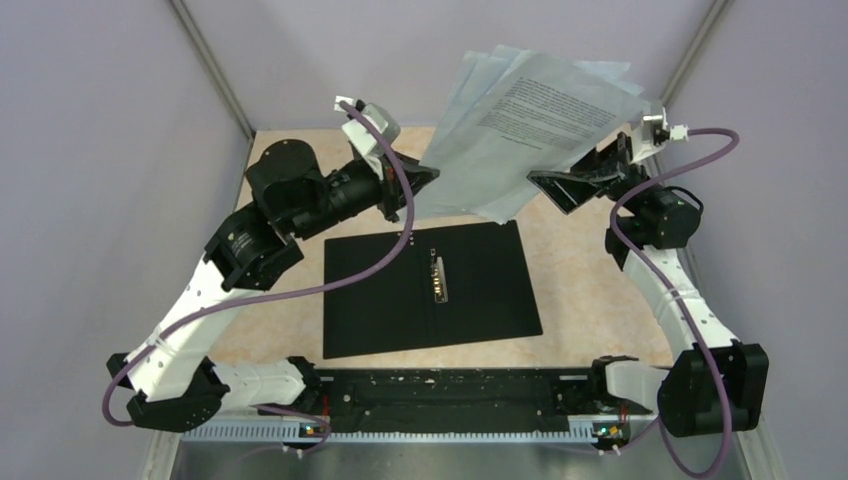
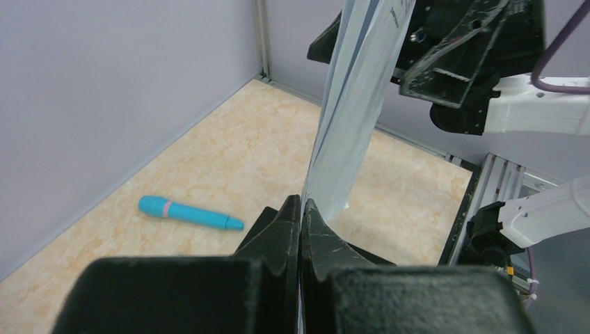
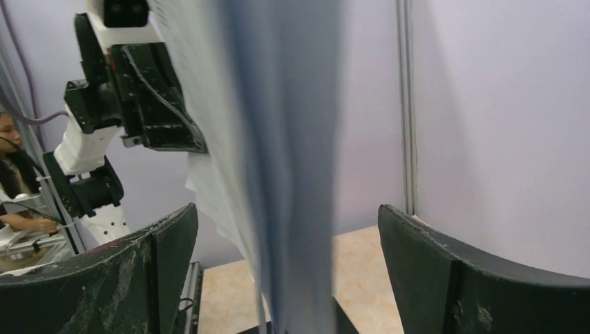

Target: Put the files into the folder

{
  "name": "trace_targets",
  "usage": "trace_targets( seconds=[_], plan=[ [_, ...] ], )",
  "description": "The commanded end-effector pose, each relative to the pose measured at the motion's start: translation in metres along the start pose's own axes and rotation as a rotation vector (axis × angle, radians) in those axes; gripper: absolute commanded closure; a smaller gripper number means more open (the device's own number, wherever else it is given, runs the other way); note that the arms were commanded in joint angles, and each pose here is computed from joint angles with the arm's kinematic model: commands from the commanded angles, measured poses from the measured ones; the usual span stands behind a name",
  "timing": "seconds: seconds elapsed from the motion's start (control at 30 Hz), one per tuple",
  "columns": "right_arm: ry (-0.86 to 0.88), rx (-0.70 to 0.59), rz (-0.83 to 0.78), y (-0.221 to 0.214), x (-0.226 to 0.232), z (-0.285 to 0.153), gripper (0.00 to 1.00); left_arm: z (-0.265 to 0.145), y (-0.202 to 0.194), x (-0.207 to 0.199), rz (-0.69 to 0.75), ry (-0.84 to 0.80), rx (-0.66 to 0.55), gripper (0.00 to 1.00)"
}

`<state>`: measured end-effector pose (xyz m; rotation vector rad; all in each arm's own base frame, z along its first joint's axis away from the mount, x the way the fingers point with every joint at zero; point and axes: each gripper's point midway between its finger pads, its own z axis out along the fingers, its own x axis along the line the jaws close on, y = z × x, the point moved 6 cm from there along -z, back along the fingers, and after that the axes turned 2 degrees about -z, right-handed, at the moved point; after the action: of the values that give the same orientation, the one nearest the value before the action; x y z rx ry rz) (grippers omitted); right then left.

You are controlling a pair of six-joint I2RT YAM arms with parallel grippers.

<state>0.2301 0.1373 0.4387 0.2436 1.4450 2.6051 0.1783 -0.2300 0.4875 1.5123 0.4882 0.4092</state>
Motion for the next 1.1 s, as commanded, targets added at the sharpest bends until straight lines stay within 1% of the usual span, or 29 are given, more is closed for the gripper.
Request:
trace_targets(
  seconds=[0.0, 0.13, 0.27, 0.47, 0.57, 0.6, 0.67, 0.7, 0.73, 0.83, 0.93, 0.97, 1.03, 1.07],
  plan=[
    [-0.003, -0.004, -0.075, 0.016, 0.006, 0.010, 0.01, -0.026, 0.036, -0.012, 0.028, -0.066, -0.163, 1.00],
    [0.030, -0.009, -0.091, 0.024, 0.015, 0.017, 0.01, -0.028, 0.037, -0.015, 0.038, -0.086, -0.165, 1.00],
    [0.045, -0.015, -0.104, 0.034, 0.026, 0.023, 0.02, -0.025, 0.036, -0.012, 0.032, -0.065, -0.170, 1.00],
    [0.003, -0.013, -0.116, 0.040, 0.033, 0.022, 0.08, -0.013, 0.031, -0.004, 0.003, -0.007, -0.162, 1.00],
    [-0.024, -0.013, -0.126, 0.045, 0.036, 0.022, 0.14, -0.008, 0.028, 0.001, -0.025, 0.033, -0.170, 1.00],
    [-0.043, -0.010, -0.128, 0.046, 0.035, 0.022, 0.17, -0.006, 0.027, 0.001, -0.034, 0.033, -0.174, 1.00],
    [-0.077, 0.006, -0.127, 0.046, 0.033, 0.021, 0.28, 0.000, 0.022, 0.003, -0.056, 0.036, -0.174, 1.00],
    [-0.094, 0.012, -0.126, 0.045, 0.031, 0.021, 0.36, 0.004, 0.019, 0.004, -0.067, 0.037, -0.171, 1.00],
    [-0.122, 0.021, -0.124, 0.044, 0.029, 0.020, 0.49, 0.008, 0.013, 0.005, -0.077, 0.041, -0.165, 1.00],
    [-0.212, 0.058, -0.136, 0.037, 0.020, 0.013, 0.76, 0.021, -0.003, 0.010, -0.110, 0.055, -0.154, 1.00],
    [-0.296, 0.115, -0.145, 0.028, 0.012, 0.004, 0.99, 0.031, -0.024, 0.014, -0.128, 0.068, -0.159, 1.00],
    [-0.317, 0.132, -0.150, 0.024, 0.010, 0.001, 1.00, 0.036, -0.035, 0.016, -0.133, 0.079, -0.149, 1.00],
    [-0.352, 0.167, -0.166, 0.016, 0.004, -0.006, 1.00, 0.044, -0.055, 0.021, -0.136, 0.095, -0.142, 0.88],
    [-0.370, 0.185, -0.173, 0.008, 0.000, -0.011, 1.00, 0.048, -0.064, 0.022, -0.143, 0.101, -0.152, 0.84]
  ],
)
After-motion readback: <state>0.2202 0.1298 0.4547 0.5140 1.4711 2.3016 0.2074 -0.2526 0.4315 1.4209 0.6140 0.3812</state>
